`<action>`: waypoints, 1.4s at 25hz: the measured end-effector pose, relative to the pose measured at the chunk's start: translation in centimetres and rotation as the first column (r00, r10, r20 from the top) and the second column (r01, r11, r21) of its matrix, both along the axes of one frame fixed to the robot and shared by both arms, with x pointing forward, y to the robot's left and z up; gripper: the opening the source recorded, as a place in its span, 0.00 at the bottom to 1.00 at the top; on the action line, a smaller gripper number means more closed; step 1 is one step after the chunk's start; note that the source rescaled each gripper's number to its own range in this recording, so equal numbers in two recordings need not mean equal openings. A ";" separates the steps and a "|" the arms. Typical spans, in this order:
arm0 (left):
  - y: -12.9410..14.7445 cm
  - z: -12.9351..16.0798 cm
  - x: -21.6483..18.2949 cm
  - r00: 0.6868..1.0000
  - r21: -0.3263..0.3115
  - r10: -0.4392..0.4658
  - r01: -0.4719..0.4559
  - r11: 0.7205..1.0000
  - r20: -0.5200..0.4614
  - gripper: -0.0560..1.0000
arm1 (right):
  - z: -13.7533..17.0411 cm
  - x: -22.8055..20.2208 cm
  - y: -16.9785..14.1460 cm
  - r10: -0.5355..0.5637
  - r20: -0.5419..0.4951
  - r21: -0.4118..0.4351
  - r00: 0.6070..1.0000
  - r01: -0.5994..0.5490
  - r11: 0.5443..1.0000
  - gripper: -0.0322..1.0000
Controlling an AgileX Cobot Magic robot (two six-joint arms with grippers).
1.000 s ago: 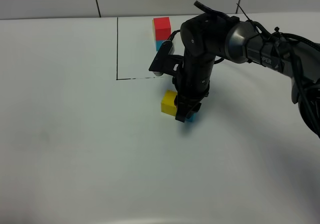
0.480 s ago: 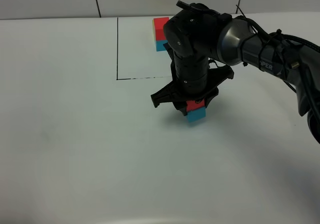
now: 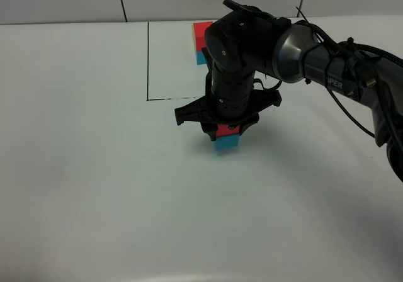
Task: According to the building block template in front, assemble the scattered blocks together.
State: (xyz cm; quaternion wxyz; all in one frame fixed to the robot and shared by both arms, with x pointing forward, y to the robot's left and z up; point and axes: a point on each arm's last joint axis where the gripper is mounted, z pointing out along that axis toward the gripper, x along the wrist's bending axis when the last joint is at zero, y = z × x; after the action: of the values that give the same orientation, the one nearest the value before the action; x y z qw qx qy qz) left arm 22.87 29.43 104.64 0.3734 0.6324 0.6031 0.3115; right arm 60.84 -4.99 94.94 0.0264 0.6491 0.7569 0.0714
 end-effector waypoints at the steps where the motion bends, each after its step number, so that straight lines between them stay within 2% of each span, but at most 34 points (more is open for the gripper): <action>1: 0.0 0.0 0.0 1.000 0.000 0.000 0.000 1.000 0.000 0.44 | -0.2 0.1 0.1 -0.002 0.003 0.002 1.000 0.002 1.000 0.04; 9: 0.0 0.0 0.0 1.000 0.000 0.000 0.000 1.000 0.000 0.44 | -3.4 0.3 0.4 -0.015 -0.057 -0.015 0.998 0.015 1.000 0.04; 18: 0.0 0.0 0.0 1.000 0.000 0.000 0.000 1.000 0.000 0.44 | -3.4 0.4 0.5 -0.017 -0.046 -0.007 0.999 0.017 1.000 0.04; 20: 0.0 0.0 0.0 1.000 0.000 0.000 0.000 1.000 0.000 0.44 | -3.4 0.4 0.5 -0.019 -0.042 0.001 0.999 0.019 1.000 0.07; 23: 0.0 0.0 0.0 1.000 0.000 0.000 0.000 1.000 0.000 0.44 | -3.4 0.4 0.6 -0.020 -0.040 0.004 0.999 0.020 1.000 0.28; 29: 0.0 0.0 0.0 1.000 0.000 0.000 0.000 1.000 0.000 0.44 | -3.4 0.4 0.6 0.013 -0.038 0.002 0.999 -0.013 1.000 0.82; 32: 0.0 0.0 0.0 1.000 0.000 0.000 0.000 1.000 0.000 0.44 | -2.3 0.3 0.5 0.051 -0.022 0.008 0.998 -0.051 0.999 0.97; 35: 0.0 0.0 0.0 1.000 0.000 0.000 0.000 1.000 0.000 0.44 | 0.0 0.1 0.5 0.093 0.018 0.035 0.995 -0.094 0.995 1.00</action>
State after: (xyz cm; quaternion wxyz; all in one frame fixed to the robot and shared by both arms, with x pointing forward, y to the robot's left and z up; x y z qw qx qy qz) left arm 22.87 29.43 104.64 0.3734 0.6324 0.6031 0.3115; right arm 60.93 -4.53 94.91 0.0175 0.6126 0.7849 0.0914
